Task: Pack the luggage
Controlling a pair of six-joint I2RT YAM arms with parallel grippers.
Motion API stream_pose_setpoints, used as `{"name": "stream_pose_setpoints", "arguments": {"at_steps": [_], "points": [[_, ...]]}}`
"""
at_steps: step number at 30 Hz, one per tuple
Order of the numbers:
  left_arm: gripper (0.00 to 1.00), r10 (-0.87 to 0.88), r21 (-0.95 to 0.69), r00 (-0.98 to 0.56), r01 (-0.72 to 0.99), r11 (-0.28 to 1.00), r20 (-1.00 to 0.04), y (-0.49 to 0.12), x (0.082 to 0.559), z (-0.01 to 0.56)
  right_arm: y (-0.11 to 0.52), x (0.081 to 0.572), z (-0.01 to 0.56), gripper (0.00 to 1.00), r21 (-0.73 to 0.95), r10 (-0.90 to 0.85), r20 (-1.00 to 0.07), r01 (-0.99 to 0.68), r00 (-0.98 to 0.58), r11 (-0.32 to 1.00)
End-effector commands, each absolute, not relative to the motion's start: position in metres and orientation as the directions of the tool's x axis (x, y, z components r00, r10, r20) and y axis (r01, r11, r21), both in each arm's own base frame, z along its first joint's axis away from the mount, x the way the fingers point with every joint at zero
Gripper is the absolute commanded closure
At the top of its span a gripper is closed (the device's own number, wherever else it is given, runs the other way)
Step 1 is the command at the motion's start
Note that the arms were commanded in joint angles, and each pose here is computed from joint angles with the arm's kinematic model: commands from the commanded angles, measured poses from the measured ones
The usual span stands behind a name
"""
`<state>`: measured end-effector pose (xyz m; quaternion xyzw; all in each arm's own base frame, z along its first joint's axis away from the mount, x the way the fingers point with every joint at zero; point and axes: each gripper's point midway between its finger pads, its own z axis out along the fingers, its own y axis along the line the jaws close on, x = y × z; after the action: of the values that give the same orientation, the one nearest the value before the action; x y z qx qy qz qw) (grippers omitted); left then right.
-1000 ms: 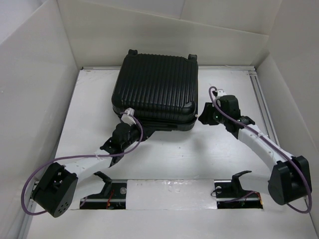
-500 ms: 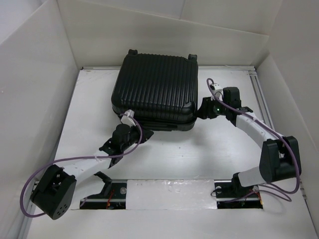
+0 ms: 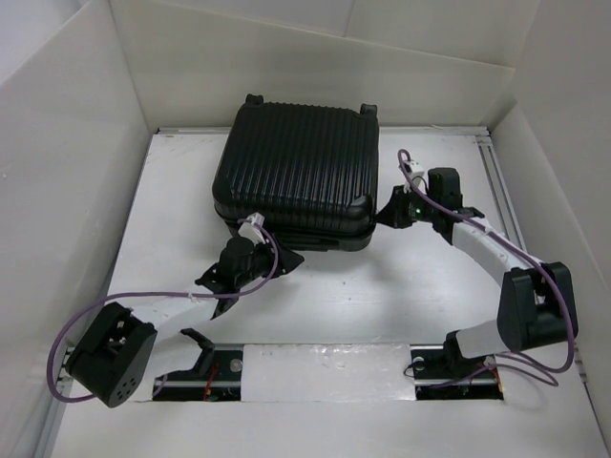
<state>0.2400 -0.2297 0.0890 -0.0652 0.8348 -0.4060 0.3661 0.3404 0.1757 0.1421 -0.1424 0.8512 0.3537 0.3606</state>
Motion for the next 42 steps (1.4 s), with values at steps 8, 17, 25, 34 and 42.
{"name": "stream_pose_setpoints", "arguments": {"at_steps": [8,17,25,34,42], "points": [[0.52,-0.419,-0.762,-0.696,0.291,0.578,-0.583,-0.257,0.25,0.117,0.187,0.318,0.156,1.0,0.482,0.149,-0.785,-0.442,-0.601,0.756],[0.7,-0.447,-0.794,-0.708,0.268,0.545,-0.546,-0.282,0.277,0.105,0.203,0.263,0.148,1.0,0.528,0.203,-0.764,-0.414,-0.612,0.742],[0.95,-0.524,-0.841,-0.683,0.264,0.473,-0.509,-0.295,0.287,0.123,0.225,0.222,0.159,1.0,0.532,0.186,-0.769,-0.451,-0.611,0.717],[1.0,-0.552,-0.841,-0.655,0.267,0.47,-0.516,-0.3,0.279,0.127,0.281,0.194,0.172,1.0,0.454,0.067,-0.808,-0.546,-0.585,0.704],[0.79,-0.527,-0.796,-0.644,0.227,0.561,-0.555,-0.268,0.258,0.122,0.218,0.232,0.207,0.71,0.252,0.064,-0.884,-0.355,-0.463,0.9]]}}
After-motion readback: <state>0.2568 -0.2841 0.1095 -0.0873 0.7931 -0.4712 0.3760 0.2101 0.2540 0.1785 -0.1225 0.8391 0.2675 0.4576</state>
